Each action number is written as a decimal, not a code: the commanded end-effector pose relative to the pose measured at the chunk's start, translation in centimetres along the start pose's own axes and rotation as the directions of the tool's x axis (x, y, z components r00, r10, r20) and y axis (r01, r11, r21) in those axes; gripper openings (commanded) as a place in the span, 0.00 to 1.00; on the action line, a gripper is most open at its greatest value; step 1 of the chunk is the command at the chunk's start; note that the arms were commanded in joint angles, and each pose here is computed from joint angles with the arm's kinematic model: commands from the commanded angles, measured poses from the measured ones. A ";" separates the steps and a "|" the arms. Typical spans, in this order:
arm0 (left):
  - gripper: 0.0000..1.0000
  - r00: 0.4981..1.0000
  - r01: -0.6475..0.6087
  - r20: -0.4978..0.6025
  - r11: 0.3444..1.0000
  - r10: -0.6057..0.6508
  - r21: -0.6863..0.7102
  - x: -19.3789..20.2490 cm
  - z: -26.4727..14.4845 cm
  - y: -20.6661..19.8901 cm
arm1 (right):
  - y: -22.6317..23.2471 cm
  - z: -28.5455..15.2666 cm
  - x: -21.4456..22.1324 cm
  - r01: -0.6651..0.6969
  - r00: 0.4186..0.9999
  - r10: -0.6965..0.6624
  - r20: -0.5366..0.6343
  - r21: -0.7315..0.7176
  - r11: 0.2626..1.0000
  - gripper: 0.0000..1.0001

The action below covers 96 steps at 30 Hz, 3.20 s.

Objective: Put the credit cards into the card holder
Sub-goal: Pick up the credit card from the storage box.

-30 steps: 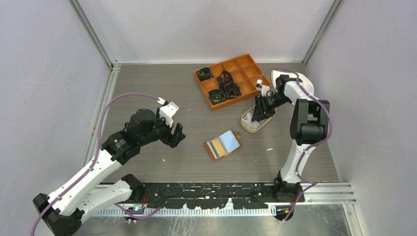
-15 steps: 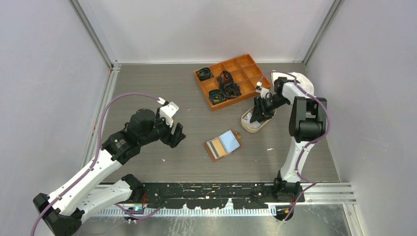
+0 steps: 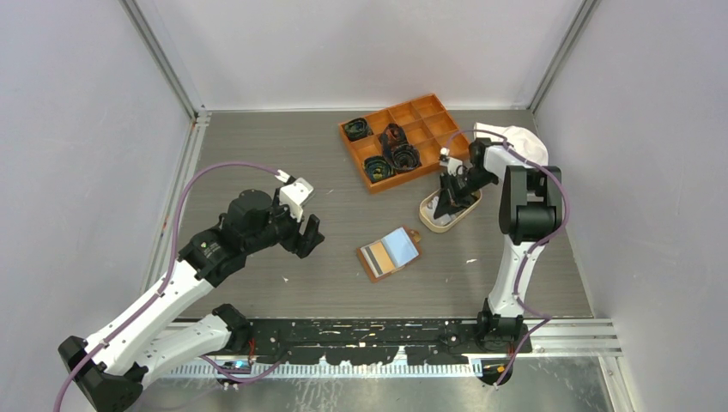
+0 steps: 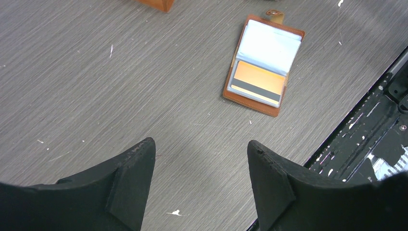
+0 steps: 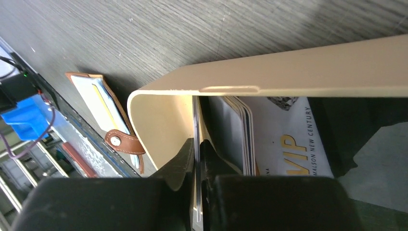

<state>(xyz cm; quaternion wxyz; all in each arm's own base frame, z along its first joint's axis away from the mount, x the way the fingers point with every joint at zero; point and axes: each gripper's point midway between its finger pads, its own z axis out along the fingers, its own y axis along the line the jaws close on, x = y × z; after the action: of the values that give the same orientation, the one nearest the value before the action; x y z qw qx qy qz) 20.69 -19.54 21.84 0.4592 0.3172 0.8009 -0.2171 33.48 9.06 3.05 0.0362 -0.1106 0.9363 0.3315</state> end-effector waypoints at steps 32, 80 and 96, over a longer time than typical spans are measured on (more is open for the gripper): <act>0.70 0.999 0.005 0.036 1.000 -0.004 -0.011 -1.0 0.3 0.6 | -0.8 -4.6 -3.6 -0.300 0.870 0.370 0.325 -0.246 0.922 0.28; 0.70 0.999 0.004 0.041 1.000 -0.003 -0.008 -1.1 0.2 0.6 | -3.0 -9.9 -2.3 -0.294 0.832 0.385 0.399 -0.271 0.917 0.28; 0.70 0.999 0.003 0.040 1.000 -0.003 -0.005 -1.1 0.2 0.5 | -4.2 -10.6 -1.8 -0.337 0.814 0.426 0.396 -0.276 0.900 0.26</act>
<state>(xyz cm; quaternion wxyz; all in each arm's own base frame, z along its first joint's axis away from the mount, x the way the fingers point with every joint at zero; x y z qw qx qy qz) 21.25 -19.18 21.38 0.4548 0.3093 0.8083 -0.2099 35.39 0.17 6.86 0.1424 0.1706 0.8723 0.4356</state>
